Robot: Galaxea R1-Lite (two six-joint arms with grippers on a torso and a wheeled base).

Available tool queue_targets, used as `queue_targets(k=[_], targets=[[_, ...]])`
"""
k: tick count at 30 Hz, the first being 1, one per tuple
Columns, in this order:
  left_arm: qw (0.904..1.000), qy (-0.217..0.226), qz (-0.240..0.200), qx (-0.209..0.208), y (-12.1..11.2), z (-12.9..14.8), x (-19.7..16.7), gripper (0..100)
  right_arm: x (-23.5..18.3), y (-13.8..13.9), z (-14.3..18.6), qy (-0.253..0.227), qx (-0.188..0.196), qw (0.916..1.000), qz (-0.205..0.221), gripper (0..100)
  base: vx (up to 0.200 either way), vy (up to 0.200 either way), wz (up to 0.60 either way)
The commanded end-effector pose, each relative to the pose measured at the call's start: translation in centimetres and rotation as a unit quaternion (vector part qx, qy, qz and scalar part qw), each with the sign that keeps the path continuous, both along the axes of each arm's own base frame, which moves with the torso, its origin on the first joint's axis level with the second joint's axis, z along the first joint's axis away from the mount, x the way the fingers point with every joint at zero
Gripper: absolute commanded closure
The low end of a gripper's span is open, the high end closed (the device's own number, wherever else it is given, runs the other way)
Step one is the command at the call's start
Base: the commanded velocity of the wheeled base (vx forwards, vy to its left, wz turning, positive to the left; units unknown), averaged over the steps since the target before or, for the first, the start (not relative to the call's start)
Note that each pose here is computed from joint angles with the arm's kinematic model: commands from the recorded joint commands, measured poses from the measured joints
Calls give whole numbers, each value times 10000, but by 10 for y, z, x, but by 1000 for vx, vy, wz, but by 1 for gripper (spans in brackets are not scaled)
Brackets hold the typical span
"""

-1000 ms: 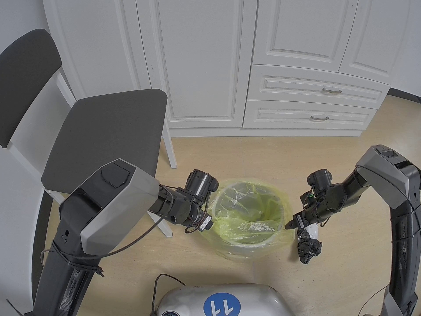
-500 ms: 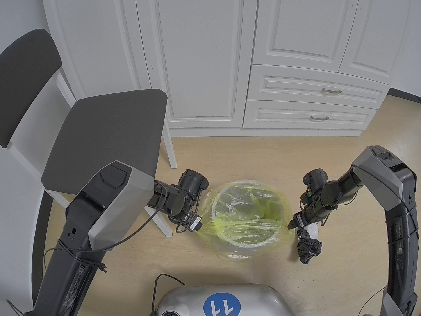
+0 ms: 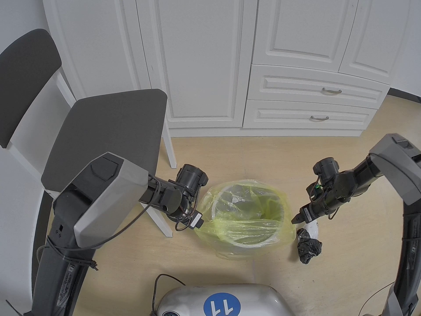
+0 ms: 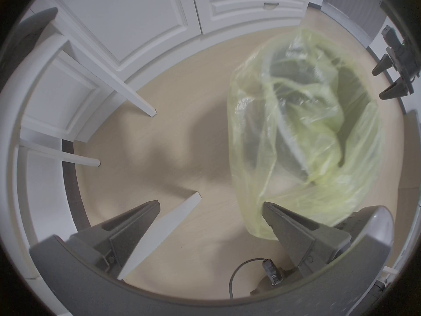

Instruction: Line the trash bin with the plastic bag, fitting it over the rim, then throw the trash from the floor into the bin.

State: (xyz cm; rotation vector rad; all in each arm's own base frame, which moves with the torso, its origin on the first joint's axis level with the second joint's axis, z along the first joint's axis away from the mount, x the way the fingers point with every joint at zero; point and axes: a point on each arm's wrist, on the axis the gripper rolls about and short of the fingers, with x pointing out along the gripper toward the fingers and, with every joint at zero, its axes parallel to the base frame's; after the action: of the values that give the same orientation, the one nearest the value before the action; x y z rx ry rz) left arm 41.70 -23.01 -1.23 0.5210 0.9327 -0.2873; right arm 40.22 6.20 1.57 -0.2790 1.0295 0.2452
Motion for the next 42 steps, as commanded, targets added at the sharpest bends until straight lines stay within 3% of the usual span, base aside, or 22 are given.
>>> queue_targets(k=[1,5,9,10,18,24,29,34,35,42], targets=[[9984,-396,-212,-330,-1,59,-29,0,-38,1,64,-557,453,9958,569,0,0,0,0],[9988,-291,-306,-265,1,65,-48,0,-47,27,63,-767,691,9902,945,0,0,0,0],[9986,-289,-340,-276,3,70,-59,0,-41,51,40,-877,994,9872,889,0,0,0,0],[9982,-357,-338,-329,6,73,-63,0,-36,62,30,-1009,1223,9844,763,100,0,0,0],[9959,-677,-339,-488,19,72,-77,0,-15,109,-22,-755,1840,9795,307,100,0,0,0],[9946,-799,-343,-573,17,72,-77,0,5,121,-37,-915,1925,9766,-281,100,0,0,0],[9943,-818,-358,-586,16,69,-78,0,2,119,-36,-848,1893,9778,-288,100,0,0,0],[9938,-858,-364,-605,17,68,-79,0,-15,114,-33,-609,1604,9852,8,100,0,0,0],[9937,-861,-377,-615,17,68,-80,0,-26,113,-28,-461,1388,9886,361,100,0,0,0],[9946,-792,-358,-571,19,63,-82,0,-63,113,-19,46,1211,9852,1215,100,0,0,0]])
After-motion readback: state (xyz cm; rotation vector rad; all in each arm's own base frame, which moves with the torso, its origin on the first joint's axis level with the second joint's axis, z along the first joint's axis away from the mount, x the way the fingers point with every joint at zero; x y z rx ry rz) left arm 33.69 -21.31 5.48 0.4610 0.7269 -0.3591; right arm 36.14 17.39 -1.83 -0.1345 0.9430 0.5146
